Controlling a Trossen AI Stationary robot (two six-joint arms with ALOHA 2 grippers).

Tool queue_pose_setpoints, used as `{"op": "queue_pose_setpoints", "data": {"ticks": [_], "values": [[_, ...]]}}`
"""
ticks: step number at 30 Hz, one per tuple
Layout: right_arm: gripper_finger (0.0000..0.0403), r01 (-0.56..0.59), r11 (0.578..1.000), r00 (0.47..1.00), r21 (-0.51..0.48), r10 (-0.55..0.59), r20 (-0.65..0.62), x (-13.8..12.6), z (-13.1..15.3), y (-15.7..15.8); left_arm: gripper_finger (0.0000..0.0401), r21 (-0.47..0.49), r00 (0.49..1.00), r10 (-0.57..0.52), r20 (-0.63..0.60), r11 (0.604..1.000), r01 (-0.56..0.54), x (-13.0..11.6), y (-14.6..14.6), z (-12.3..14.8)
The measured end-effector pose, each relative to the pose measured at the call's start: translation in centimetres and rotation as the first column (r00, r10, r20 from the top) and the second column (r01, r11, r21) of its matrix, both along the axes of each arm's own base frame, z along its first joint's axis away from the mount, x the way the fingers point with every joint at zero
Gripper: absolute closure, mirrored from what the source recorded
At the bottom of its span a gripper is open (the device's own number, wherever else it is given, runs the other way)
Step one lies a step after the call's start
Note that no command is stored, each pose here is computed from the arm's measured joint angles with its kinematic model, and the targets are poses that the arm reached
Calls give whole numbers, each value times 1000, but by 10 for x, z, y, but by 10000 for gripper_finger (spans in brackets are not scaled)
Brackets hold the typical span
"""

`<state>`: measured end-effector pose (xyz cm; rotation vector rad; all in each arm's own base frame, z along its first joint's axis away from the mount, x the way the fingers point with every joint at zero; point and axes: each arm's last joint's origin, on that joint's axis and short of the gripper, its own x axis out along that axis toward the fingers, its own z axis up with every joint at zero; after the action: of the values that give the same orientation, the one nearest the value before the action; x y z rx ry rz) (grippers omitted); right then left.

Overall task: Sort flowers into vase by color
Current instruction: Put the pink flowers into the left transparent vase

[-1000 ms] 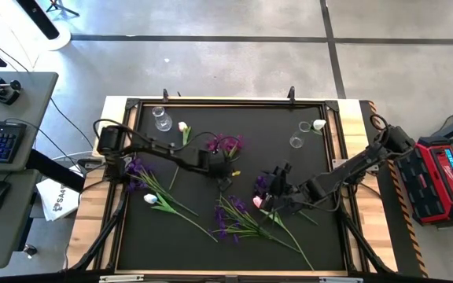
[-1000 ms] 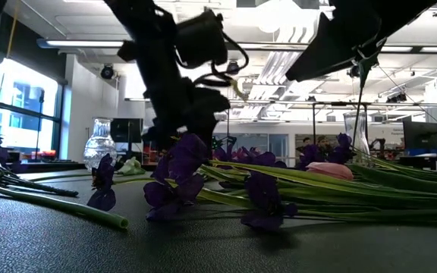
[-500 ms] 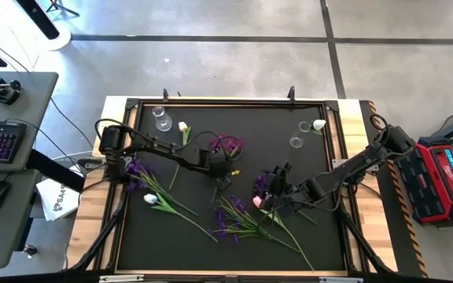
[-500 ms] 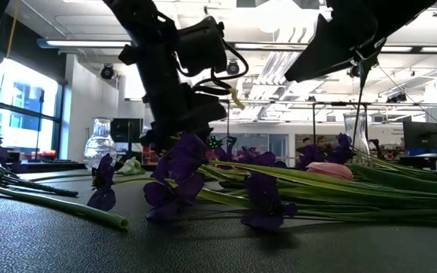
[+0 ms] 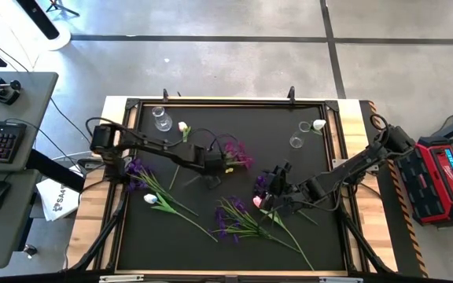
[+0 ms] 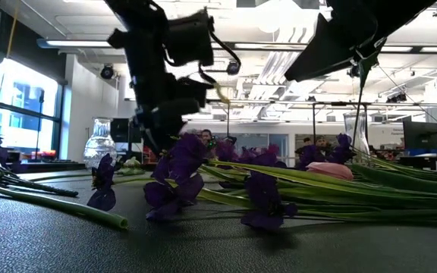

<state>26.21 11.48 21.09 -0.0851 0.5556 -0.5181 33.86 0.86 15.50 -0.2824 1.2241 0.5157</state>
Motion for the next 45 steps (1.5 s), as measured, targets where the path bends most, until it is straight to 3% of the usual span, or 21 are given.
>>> {"op": "queue_pose_setpoints", "data": {"ticks": [9,13,27,31,37,45], "values": [[144,0,1000,1000,1,0,1,0,0,0,349,74,1000,-19,20,997,17,-24,3,-3],[144,1,1000,1000,1,-1,1,0,0,0,338,35,1000,-2,10,999,2,-29,9,-13],[144,-1,1000,1000,1,1,5,0,0,0,211,5,997,64,44,998,-64,-28,13,-17],[144,-2,1000,1000,0,2,4,0,0,0,197,16,997,65,52,998,-66,-27,14,-17],[144,11,1000,1000,-16,-11,11,0,1,0,221,-17,999,7,35,1000,-7,-27,22,-19],[144,15,1000,1000,-16,-15,14,0,1,0,313,-15,996,-94,9,995,94,-26,27,-23]]}}
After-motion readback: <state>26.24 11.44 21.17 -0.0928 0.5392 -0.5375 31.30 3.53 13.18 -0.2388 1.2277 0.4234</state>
